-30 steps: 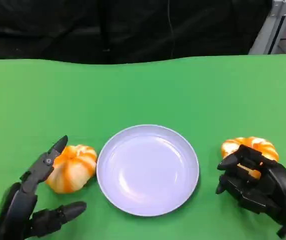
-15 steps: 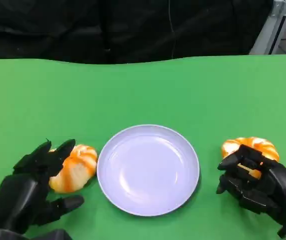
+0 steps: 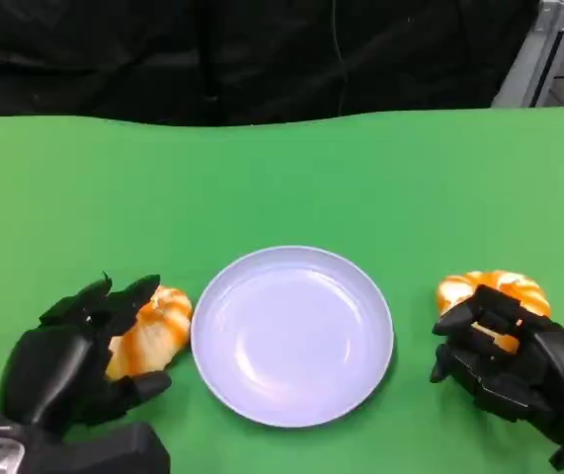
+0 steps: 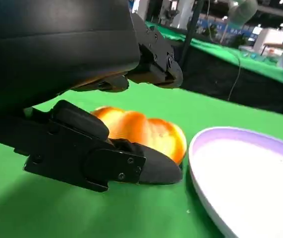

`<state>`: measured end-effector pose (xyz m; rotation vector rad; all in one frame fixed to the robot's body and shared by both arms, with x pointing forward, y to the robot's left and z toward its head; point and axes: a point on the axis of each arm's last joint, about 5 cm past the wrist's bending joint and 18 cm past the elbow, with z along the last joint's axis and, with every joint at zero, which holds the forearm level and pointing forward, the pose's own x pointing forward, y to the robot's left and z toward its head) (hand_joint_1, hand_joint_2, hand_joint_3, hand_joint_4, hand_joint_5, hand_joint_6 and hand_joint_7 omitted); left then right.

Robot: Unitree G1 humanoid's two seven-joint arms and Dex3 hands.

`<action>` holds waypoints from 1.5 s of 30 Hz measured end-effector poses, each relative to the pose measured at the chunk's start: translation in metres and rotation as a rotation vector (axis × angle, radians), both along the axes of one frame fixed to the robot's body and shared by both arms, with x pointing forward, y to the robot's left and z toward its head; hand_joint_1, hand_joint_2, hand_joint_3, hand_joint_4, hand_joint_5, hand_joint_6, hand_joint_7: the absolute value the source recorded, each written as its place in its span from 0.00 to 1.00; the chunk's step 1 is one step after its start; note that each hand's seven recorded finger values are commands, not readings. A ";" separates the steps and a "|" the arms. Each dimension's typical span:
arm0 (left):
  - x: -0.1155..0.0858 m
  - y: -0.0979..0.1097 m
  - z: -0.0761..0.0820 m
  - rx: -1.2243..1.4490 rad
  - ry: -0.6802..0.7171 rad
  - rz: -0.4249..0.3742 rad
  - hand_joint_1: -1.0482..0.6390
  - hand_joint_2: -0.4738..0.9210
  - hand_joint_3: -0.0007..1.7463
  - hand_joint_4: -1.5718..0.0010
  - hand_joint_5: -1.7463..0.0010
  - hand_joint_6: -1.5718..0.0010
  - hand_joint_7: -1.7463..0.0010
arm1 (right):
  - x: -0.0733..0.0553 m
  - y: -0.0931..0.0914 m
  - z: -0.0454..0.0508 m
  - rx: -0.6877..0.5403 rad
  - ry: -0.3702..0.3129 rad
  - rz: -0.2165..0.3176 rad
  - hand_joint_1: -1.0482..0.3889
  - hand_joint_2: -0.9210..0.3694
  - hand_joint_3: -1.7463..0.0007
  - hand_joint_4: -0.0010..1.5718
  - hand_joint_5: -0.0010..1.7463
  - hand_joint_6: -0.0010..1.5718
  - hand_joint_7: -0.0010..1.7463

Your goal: Grasp the bread from the table and place it into the plate.

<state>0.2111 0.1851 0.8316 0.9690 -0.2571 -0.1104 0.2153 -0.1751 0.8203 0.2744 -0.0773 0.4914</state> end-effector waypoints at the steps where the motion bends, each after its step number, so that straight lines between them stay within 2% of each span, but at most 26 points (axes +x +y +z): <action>1: 0.001 -0.001 -0.001 0.003 0.009 -0.001 0.15 1.00 0.17 0.77 0.98 0.73 0.98 | 0.000 0.000 0.0000 0.000 0.000 0.000 0.75 0.01 0.71 0.30 0.97 0.36 0.69; 20: 0.013 -0.007 -0.005 0.058 0.097 -0.013 0.14 1.00 0.22 0.72 0.99 0.72 0.99 | 0.000 -0.001 -0.0001 0.002 -0.001 -0.004 0.73 0.03 0.70 0.31 0.96 0.36 0.68; 22: 0.014 -0.008 -0.005 0.057 0.099 -0.014 0.29 1.00 0.14 0.71 0.99 0.71 0.99 | 0.000 -0.001 -0.0001 0.002 -0.001 -0.004 0.73 0.03 0.70 0.31 0.96 0.37 0.68; 25: 0.014 -0.008 -0.005 0.059 0.112 -0.022 0.40 1.00 0.09 0.71 0.99 0.70 0.99 | 0.000 -0.001 -0.0001 0.002 -0.001 -0.005 0.73 0.03 0.70 0.31 0.95 0.37 0.68; 32: 0.014 -0.006 -0.004 0.047 0.129 -0.024 0.42 1.00 0.07 0.71 0.99 0.70 1.00 | 0.000 -0.002 -0.0001 0.002 -0.001 -0.005 0.73 0.03 0.70 0.31 0.96 0.37 0.68; 34: 0.014 -0.006 -0.004 0.047 0.130 -0.026 0.50 1.00 0.08 0.71 1.00 0.70 1.00 | 0.000 -0.002 -0.0001 0.002 -0.001 -0.005 0.73 0.03 0.70 0.31 0.96 0.37 0.68; 37: 0.015 -0.004 -0.002 0.046 0.151 -0.040 0.57 1.00 0.09 0.72 1.00 0.69 1.00 | 0.000 -0.002 -0.0001 0.002 -0.001 -0.005 0.73 0.03 0.70 0.32 0.96 0.37 0.68; 45: 0.017 -0.002 0.003 0.048 0.172 -0.065 0.58 1.00 0.11 0.72 1.00 0.69 1.00 | 0.000 -0.002 -0.0001 0.002 -0.001 -0.005 0.74 0.03 0.69 0.31 0.96 0.37 0.68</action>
